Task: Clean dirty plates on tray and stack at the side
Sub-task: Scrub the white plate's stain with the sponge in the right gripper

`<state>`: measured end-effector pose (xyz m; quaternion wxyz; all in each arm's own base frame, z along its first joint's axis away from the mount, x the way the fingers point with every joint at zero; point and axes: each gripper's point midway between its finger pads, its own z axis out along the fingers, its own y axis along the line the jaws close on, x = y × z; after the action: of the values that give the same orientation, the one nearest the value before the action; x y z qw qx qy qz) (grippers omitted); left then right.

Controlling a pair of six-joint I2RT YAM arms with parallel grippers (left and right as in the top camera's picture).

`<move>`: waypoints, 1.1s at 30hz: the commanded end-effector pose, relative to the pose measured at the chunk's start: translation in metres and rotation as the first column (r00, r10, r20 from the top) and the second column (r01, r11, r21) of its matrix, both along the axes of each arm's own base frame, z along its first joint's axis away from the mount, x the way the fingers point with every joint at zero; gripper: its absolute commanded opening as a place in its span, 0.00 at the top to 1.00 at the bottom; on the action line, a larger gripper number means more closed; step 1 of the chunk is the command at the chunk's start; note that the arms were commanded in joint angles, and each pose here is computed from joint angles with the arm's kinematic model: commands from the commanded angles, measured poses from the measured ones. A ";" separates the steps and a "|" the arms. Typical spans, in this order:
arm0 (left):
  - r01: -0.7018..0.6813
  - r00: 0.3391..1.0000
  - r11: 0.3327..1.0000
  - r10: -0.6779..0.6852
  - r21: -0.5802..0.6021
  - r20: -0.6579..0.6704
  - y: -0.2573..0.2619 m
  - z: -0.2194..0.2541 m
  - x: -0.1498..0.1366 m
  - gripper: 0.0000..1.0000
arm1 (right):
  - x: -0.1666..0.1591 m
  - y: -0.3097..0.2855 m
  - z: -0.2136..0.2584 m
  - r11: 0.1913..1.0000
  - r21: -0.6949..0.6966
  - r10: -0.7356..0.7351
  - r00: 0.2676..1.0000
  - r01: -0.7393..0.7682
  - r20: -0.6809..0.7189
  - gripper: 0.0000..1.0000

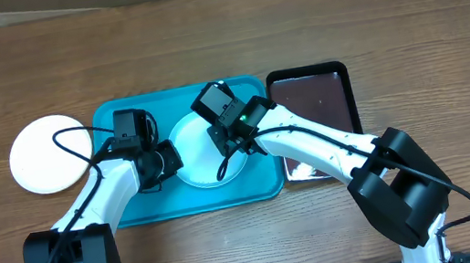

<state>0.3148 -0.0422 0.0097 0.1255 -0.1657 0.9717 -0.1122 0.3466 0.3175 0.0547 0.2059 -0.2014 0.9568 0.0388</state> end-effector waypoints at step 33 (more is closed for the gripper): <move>0.037 0.999 0.999 -0.037 -0.005 -0.001 -0.005 -0.002 0.002 0.95 | -0.026 0.086 0.042 0.763 0.644 0.343 0.873 -0.044 -0.347 0.96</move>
<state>0.3146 -0.0410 0.0090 0.1252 -0.1660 0.9721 -0.1085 0.2940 0.3979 0.0383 0.0072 -0.2022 0.9197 0.3364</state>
